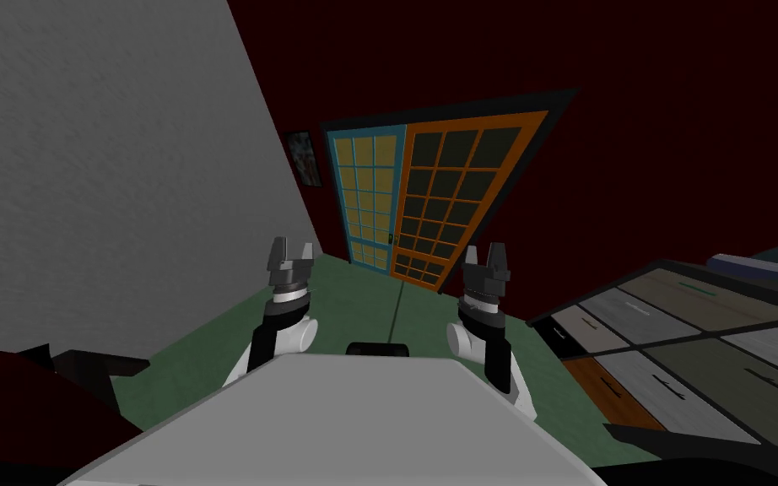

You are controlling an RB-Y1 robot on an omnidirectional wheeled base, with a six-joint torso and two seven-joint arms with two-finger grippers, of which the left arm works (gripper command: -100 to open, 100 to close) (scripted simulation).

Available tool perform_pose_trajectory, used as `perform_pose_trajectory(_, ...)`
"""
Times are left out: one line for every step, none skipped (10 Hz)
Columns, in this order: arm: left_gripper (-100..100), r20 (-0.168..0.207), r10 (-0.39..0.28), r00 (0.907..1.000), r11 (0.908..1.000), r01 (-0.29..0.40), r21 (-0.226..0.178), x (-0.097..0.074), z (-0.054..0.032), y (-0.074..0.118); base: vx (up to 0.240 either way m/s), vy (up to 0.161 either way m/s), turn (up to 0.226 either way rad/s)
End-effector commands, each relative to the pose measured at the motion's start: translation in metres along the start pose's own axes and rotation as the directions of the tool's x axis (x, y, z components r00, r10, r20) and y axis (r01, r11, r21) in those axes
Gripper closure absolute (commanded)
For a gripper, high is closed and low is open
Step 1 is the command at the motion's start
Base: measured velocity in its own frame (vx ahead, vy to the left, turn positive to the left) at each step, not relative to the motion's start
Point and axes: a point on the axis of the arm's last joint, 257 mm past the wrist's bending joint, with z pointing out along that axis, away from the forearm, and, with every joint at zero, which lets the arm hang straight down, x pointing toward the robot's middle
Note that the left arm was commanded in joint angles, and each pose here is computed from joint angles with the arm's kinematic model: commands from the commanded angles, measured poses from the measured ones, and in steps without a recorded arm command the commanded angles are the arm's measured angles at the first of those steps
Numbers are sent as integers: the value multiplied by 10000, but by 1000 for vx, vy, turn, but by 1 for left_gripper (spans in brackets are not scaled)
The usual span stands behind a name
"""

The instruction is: Pull the door open

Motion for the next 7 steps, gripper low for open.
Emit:
perform_pose_trajectory(-100, -106, 409, 9991, 9990, -411, -191, -2, -48, 120, 98, -19, -52)
perform_pose_trajectory(-100, -175, 644, 9978, 9974, -649, -301, -1, -71, 185, 93, -21, -49)
perform_pose_trajectory(-100, -247, 877, 9958, 9952, -887, -408, -2, -96, 249, 88, -15, -60)
perform_pose_trajectory(-100, -323, 1109, 9933, 9923, -1125, -513, -2, -121, 314, 82, -13, -66)
perform_pose_trajectory(-100, -404, 1345, 9901, 9887, -1368, -617, -4, -147, 379, 84, -12, -50)
perform_pose_trajectory(-100, -494, 1608, 9858, 9837, -1641, -732, -8, -177, 453, 90, -14, -60)
perform_pose_trajectory(-100, -588, 1867, 9806, 9779, -1913, -843, -12, -209, 526, 108, -19, -64)
